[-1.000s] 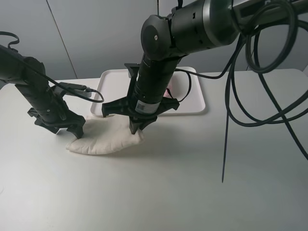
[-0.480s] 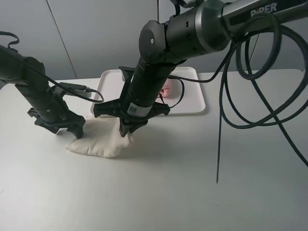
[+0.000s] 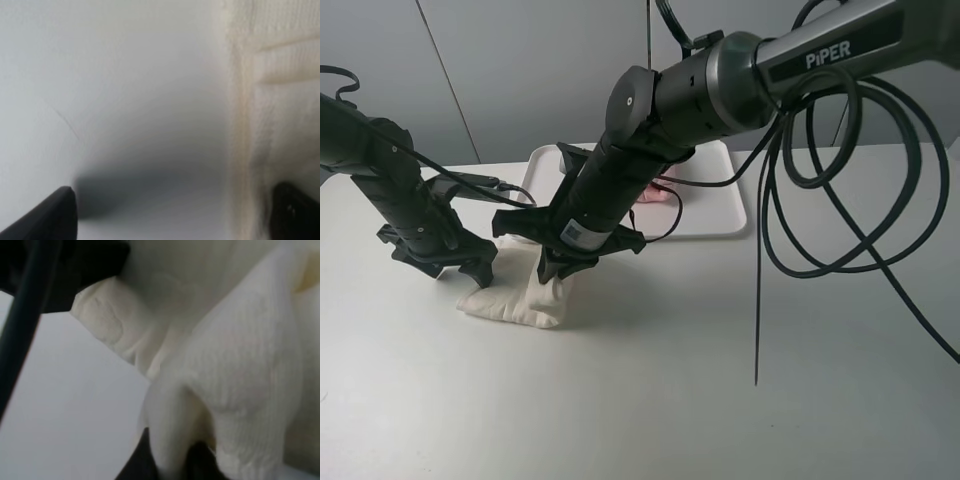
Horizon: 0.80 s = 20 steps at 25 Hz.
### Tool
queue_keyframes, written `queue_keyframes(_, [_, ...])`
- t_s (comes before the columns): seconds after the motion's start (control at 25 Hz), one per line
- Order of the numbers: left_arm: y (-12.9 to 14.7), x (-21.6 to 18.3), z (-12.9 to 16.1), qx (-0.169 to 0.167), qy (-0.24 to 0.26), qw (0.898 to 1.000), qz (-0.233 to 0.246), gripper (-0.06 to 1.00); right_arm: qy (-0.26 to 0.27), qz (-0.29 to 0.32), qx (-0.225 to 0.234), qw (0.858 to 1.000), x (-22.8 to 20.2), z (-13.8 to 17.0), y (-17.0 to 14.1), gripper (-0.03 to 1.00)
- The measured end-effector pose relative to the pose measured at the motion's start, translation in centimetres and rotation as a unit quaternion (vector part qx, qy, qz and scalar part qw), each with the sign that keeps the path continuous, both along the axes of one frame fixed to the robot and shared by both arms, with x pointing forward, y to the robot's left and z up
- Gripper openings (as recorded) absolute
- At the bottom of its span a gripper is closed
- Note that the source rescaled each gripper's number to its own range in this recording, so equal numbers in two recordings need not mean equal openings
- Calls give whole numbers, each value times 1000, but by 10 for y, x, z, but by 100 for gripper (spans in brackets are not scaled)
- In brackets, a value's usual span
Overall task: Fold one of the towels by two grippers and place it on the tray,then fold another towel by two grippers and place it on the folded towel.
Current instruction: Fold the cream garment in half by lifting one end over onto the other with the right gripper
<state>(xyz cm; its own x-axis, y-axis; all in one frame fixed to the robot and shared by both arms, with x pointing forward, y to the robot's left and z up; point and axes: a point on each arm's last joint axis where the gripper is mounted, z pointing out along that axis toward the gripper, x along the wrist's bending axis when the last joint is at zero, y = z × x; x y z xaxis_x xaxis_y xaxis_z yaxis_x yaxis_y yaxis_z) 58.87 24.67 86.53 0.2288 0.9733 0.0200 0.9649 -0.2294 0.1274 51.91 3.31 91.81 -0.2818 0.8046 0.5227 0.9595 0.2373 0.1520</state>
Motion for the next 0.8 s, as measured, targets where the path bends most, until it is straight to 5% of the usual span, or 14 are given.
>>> queue_keyframes(0.8, [-1,0,0,-4,-2,1000,5,99,19,-27,85,996,13,-18,24,4])
